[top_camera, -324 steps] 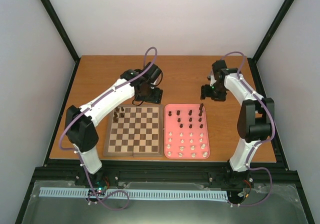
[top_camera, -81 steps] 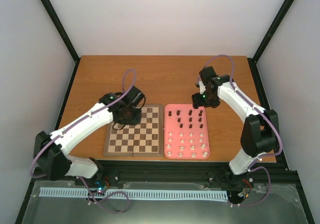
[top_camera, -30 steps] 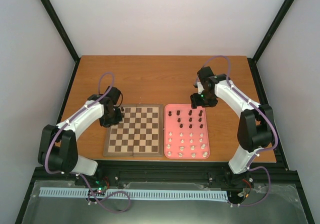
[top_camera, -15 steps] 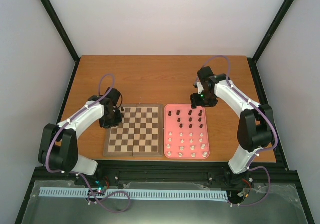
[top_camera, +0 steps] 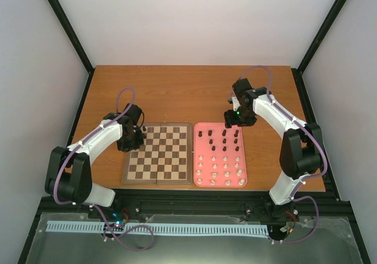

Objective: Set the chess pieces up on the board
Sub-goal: Place the chess piece on the chessboard.

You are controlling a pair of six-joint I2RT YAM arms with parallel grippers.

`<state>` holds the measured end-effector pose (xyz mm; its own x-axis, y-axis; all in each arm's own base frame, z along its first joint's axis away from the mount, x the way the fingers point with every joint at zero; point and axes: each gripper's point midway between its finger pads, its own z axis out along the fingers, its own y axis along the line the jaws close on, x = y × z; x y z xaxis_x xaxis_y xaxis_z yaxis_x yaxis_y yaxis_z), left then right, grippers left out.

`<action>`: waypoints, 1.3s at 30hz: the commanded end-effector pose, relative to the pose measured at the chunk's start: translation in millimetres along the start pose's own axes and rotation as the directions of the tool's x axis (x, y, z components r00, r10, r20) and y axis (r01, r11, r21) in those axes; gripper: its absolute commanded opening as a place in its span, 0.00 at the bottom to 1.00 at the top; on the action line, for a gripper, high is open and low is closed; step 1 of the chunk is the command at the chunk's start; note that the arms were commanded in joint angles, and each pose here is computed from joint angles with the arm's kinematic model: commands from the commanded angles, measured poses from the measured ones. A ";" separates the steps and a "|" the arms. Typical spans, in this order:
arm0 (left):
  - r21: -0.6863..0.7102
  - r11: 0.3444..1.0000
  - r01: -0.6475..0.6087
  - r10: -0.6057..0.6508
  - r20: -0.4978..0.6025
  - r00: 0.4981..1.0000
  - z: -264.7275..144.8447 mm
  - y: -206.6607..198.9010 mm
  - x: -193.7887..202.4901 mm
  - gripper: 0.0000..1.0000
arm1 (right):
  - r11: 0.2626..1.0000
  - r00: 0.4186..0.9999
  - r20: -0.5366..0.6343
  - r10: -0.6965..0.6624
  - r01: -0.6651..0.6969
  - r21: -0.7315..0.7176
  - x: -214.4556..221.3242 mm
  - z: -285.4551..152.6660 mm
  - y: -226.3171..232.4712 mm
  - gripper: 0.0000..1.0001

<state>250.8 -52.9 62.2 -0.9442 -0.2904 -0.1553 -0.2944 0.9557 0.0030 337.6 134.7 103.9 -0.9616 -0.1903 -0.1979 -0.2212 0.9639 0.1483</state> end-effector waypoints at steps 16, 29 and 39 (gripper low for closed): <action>0.023 1.000 -0.018 0.017 0.012 1.000 -13.2 2.7 2.2 0.32 | 1.000 1.000 0.026 -0.007 0.007 -0.017 -7.2 -5.9 1.3 0.70; -0.001 1.000 -0.026 0.026 0.007 1.000 -11.3 7.5 4.9 0.32 | 1.000 1.000 0.028 -0.008 0.009 -0.019 -6.8 -7.6 2.1 0.70; -0.003 1.000 -0.026 0.026 -0.002 1.000 -6.5 7.2 5.5 0.33 | 1.000 0.999 0.031 -0.010 0.011 -0.021 -6.0 -7.7 2.3 0.70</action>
<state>241.5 -51.3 66.5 -0.9517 -0.2677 -0.1501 -0.2713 0.9625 0.0040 336.9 137.0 104.2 -0.9616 -0.1913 -0.1967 -0.2243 0.9610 0.1617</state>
